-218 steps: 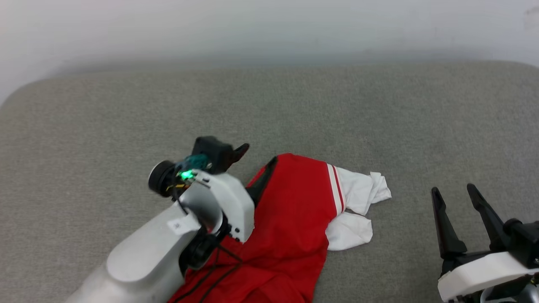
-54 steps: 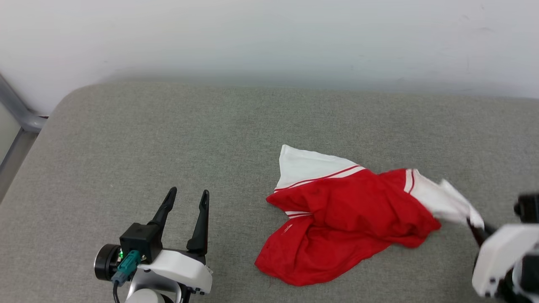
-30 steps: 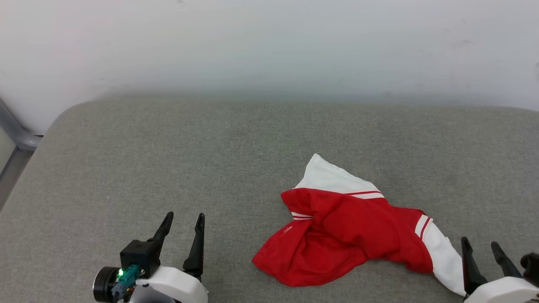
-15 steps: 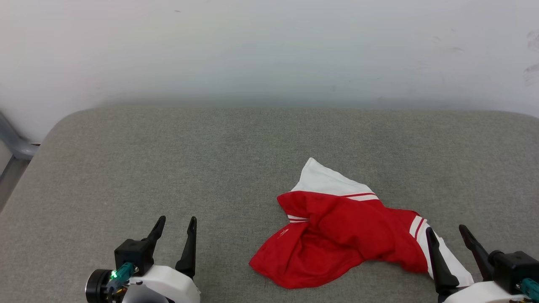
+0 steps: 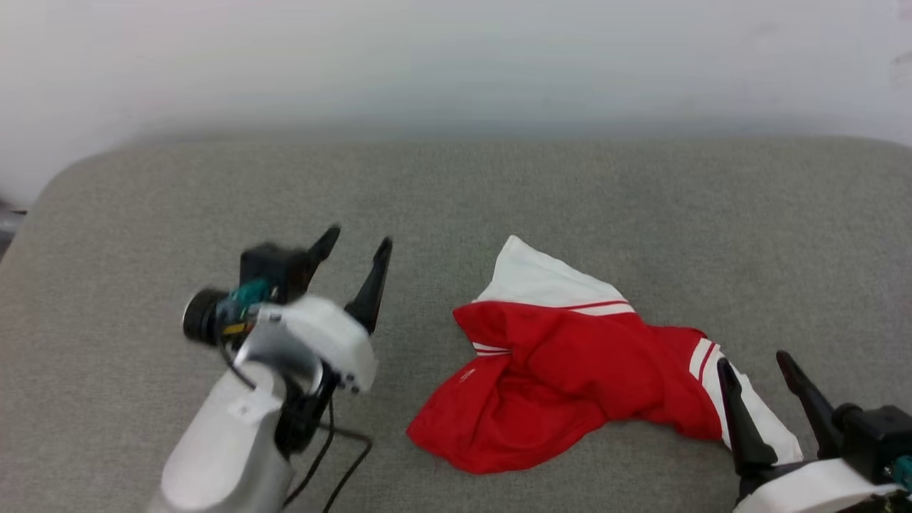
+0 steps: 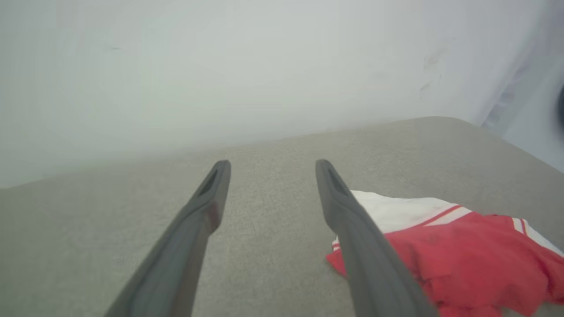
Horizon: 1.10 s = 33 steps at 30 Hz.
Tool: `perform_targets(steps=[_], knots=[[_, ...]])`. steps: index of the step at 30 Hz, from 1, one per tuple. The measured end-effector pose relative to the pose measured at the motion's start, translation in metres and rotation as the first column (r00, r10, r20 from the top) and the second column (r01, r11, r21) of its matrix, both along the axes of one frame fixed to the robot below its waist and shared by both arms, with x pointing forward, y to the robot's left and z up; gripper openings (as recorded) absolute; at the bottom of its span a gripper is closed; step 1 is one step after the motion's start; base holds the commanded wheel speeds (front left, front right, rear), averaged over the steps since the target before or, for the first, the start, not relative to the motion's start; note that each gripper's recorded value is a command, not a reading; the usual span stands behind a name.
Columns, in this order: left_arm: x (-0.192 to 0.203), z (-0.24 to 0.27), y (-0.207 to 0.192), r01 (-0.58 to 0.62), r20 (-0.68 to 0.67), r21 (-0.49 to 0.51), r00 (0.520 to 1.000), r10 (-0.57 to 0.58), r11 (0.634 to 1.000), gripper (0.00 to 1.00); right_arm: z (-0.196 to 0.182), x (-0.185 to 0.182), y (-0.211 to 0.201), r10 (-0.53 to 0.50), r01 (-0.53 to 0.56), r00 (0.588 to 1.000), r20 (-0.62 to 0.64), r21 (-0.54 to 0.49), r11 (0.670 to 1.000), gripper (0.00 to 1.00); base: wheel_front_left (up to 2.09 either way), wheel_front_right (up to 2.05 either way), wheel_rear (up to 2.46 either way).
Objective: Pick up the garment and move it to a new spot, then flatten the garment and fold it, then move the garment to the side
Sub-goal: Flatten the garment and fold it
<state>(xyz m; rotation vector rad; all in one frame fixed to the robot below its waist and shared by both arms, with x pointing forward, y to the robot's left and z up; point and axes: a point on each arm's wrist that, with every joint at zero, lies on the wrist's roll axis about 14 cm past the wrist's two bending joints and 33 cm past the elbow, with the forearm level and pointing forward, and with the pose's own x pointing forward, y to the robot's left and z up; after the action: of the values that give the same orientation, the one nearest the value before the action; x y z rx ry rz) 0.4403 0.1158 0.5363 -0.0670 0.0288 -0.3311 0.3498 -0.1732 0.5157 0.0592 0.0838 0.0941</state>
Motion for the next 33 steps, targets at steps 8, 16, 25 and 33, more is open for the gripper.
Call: perform_targets(steps=[8, 16, 25, 33], knots=[[0.064, 0.006, -0.059, 0.154, -0.062, 0.000, 0.986, -0.154, 0.988, 1.00, -0.013, 0.022, -0.005, -0.019, 0.019, 0.999, -0.034, -0.004, 1.000, 1.00, 0.00, 0.00, 0.00], [0.091, -0.034, -0.115, 0.315, -0.302, 0.042, 0.908, -0.289, 0.948, 1.00, -0.026, 0.029, -0.012, -0.045, 0.045, 0.997, -0.062, 0.003, 0.999, 1.00, 0.00, 0.00, 0.00], [0.093, -0.098, -0.138, 0.447, -0.561, 0.101, 0.764, -0.320, 0.889, 1.00, -0.034, 0.034, -0.017, -0.064, 0.064, 0.995, -0.076, 0.002, 0.998, 1.00, 0.00, 0.00, 0.00], [0.077, -0.152, -0.136, 0.534, -0.720, 0.149, 0.635, -0.278, 0.832, 1.00, -0.045, 0.032, -0.024, -0.088, 0.091, 0.990, -0.109, 0.019, 0.996, 1.00, 0.00, 0.00, 0.00]])
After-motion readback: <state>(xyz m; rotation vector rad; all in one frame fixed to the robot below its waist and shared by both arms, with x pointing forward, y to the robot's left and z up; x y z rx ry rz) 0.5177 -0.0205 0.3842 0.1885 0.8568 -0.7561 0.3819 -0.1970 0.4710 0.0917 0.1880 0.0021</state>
